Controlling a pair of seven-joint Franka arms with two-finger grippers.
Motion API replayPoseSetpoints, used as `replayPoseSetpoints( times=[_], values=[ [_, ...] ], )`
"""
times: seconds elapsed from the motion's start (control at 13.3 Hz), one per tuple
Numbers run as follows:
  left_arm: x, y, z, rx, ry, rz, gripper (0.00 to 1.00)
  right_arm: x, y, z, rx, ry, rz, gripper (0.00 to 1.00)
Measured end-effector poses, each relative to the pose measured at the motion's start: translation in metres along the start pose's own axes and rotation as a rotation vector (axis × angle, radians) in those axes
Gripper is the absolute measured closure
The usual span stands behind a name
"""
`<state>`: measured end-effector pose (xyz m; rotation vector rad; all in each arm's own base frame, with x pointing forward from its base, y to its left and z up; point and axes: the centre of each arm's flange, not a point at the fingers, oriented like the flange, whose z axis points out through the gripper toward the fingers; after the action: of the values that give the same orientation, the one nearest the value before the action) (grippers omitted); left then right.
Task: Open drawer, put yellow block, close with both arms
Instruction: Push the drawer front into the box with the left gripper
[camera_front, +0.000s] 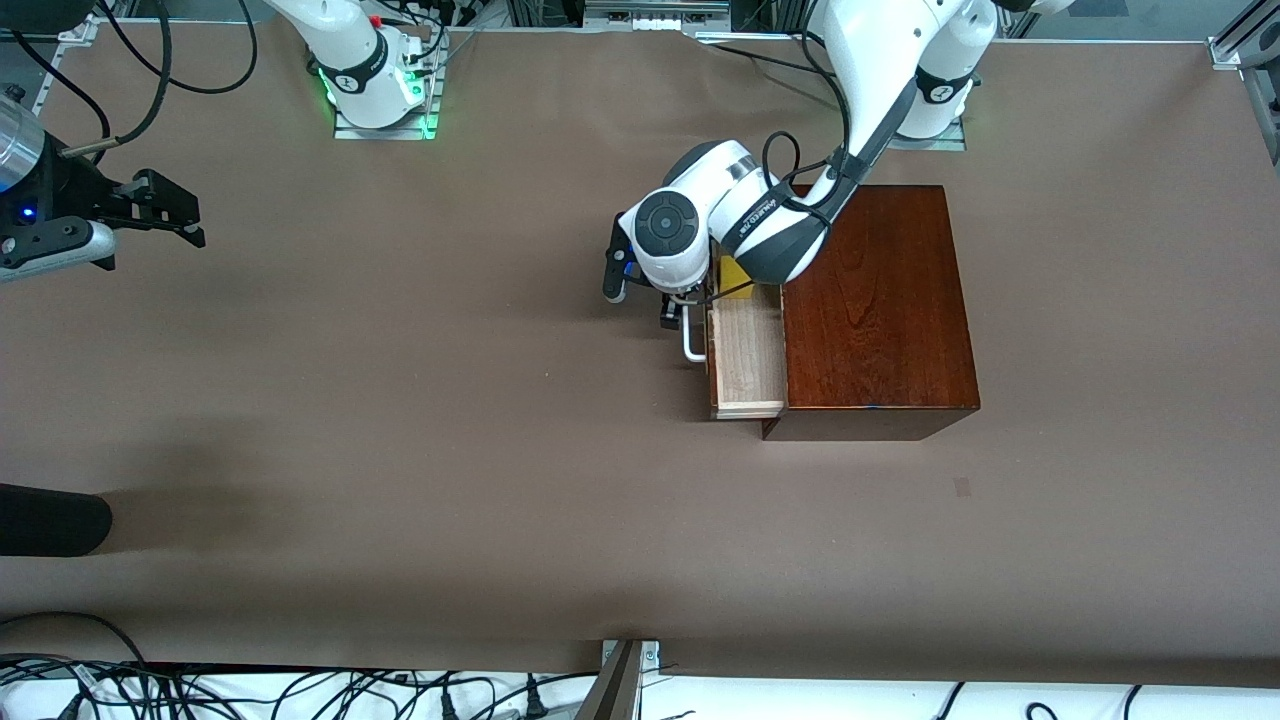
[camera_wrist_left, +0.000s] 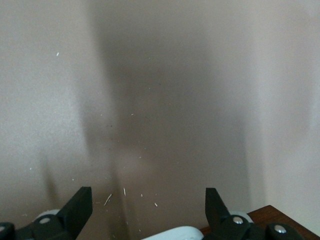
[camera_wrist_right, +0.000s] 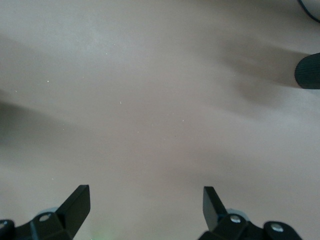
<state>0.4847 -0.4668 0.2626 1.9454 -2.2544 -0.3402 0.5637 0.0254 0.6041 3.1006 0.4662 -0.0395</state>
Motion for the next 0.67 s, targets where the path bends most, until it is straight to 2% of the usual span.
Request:
replayPoseSetpoints(
  times=[0.22,0.37,0.67],
  values=[
    [-0.013,-0.003,-0.001,-0.033,-0.041,-0.008,0.0,0.0,0.0,0.0,0.0,0.0,0.001,0.0],
    [-0.034,-0.008,-0.001,-0.08,-0.066,-0.037,0.0,0.0,0.0,0.0,0.001,0.0,0.001,0.0],
    [-0.051,-0.011,0.0,-0.123,-0.086,-0.062,0.0,0.0,0.0,0.0,0.001,0.0,0.001,0.0]
  ],
)
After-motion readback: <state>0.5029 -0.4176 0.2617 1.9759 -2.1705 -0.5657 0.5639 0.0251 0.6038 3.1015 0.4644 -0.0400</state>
